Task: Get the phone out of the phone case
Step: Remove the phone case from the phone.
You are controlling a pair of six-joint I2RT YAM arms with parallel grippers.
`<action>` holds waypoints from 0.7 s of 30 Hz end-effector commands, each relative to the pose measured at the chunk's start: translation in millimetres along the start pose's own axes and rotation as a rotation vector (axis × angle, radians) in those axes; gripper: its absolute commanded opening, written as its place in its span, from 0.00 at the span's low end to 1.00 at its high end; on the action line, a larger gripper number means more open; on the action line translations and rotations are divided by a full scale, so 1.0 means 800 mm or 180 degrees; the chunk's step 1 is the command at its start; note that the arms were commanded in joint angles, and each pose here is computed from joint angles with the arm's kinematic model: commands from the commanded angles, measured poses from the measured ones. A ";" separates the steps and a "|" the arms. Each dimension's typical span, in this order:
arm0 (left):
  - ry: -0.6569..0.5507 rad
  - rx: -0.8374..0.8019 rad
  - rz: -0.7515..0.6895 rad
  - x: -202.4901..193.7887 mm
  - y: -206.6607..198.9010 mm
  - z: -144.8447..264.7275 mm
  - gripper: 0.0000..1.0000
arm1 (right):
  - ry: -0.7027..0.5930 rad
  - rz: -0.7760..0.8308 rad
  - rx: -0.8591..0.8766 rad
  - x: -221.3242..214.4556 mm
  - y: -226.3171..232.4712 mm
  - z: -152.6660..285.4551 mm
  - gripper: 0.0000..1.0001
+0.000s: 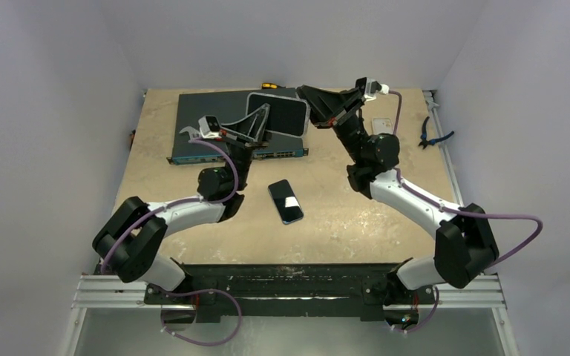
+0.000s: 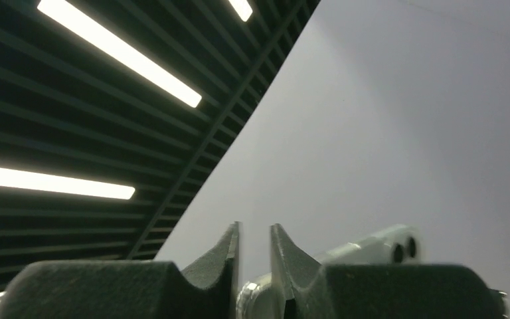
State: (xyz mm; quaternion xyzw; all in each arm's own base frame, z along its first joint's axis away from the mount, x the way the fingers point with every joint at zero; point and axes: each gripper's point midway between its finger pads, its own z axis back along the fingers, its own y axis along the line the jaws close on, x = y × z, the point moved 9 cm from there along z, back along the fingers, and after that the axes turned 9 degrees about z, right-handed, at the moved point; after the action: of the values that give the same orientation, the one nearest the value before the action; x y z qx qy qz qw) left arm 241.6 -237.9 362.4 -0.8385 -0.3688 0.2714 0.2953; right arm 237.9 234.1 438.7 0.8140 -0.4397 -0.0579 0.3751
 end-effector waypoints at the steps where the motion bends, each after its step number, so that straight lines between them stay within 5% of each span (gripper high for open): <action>1: 0.0415 0.0213 -0.0148 -0.008 0.073 0.046 0.00 | 0.1033 0.0057 0.2122 -0.047 0.167 0.029 0.00; 10: 0.0393 0.0062 -0.0159 -0.009 0.058 0.042 0.00 | 0.1144 0.0227 0.2034 -0.048 0.166 0.036 0.00; 18: 0.0377 -0.0014 -0.0763 -0.007 -0.008 0.052 0.00 | 0.1284 0.2133 0.0019 -0.008 0.158 0.027 0.52; 21: 0.0374 0.0212 -0.1180 -0.007 -0.029 0.050 0.00 | 0.0993 0.2578 -0.0493 0.007 0.163 0.049 0.73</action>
State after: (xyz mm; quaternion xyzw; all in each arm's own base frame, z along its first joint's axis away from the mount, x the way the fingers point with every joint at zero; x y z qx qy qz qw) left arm 223.1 -247.9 288.6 -0.7698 -0.3788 0.2374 0.4556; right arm 126.3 180.4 525.2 0.7059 -0.5698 0.1907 0.3751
